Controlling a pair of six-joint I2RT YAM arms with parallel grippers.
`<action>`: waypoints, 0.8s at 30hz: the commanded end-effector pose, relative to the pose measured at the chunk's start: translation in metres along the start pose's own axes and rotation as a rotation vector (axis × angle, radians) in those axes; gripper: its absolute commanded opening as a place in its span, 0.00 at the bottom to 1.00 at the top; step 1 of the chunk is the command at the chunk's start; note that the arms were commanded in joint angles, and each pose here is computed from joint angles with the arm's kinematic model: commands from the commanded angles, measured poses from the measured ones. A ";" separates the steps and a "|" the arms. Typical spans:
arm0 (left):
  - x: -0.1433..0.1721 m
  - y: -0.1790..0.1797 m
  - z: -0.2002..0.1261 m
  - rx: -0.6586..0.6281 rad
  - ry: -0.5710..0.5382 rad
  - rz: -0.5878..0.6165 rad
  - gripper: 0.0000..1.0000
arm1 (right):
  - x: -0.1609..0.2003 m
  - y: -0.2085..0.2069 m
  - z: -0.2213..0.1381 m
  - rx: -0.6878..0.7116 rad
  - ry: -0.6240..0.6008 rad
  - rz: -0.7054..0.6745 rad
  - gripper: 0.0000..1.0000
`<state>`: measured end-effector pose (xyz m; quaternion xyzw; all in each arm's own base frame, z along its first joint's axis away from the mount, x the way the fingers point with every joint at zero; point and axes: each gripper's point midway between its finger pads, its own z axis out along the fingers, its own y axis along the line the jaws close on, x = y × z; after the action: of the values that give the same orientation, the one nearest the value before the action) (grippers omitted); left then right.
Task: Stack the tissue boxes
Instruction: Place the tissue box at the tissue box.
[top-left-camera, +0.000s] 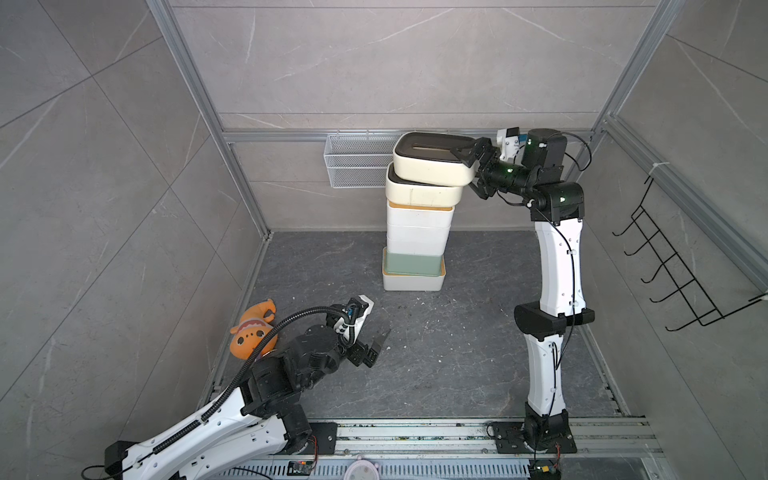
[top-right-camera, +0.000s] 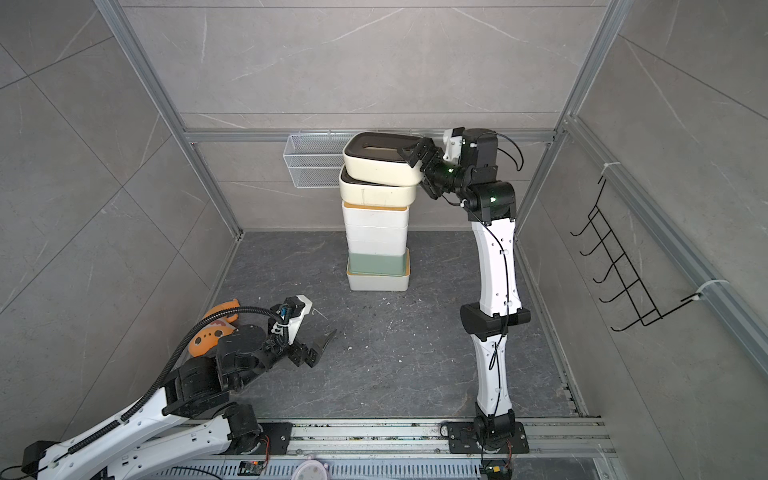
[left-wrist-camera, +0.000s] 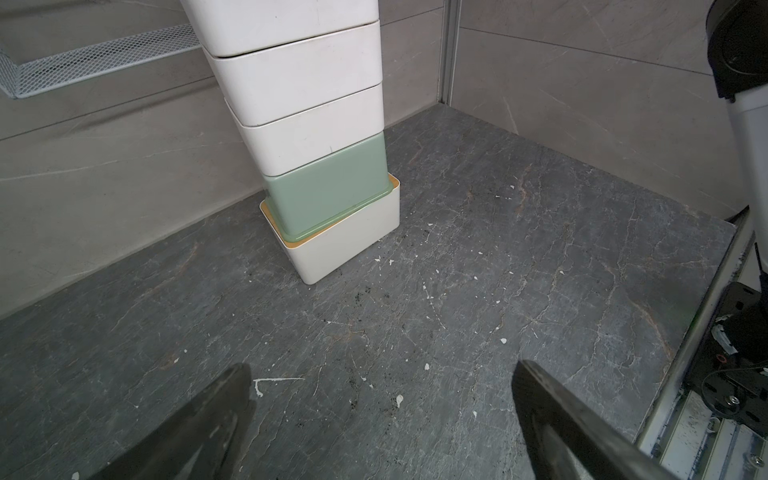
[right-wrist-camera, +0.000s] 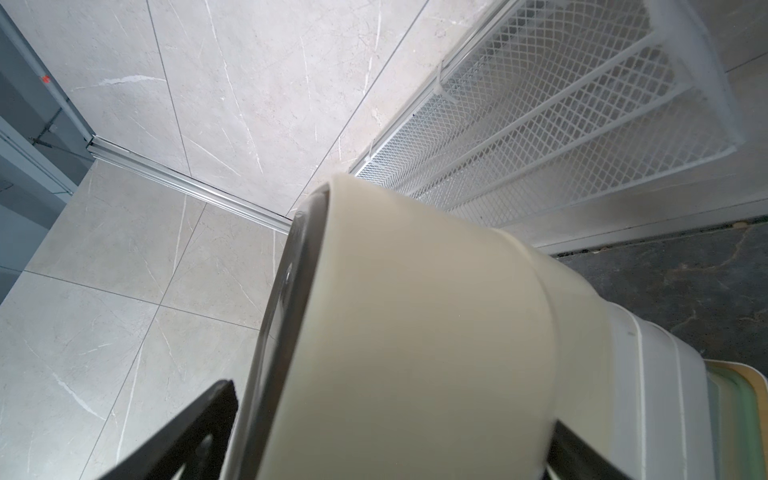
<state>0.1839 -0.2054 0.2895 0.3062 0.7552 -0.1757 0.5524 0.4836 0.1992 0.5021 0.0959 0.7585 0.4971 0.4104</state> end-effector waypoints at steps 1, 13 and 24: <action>-0.013 -0.001 -0.001 0.006 -0.045 -0.007 1.00 | 0.005 0.010 -0.016 0.003 0.003 -0.033 1.00; -0.012 -0.001 0.000 0.004 -0.044 -0.007 1.00 | 0.006 0.002 -0.019 0.042 0.001 -0.061 1.00; -0.012 -0.001 0.000 0.004 -0.043 -0.008 1.00 | 0.007 -0.001 -0.020 0.066 0.004 -0.085 1.00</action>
<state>0.1845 -0.2064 0.2880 0.3073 0.7565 -0.1742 0.5504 0.4777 0.1933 0.4914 0.0887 0.7779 0.4662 0.4120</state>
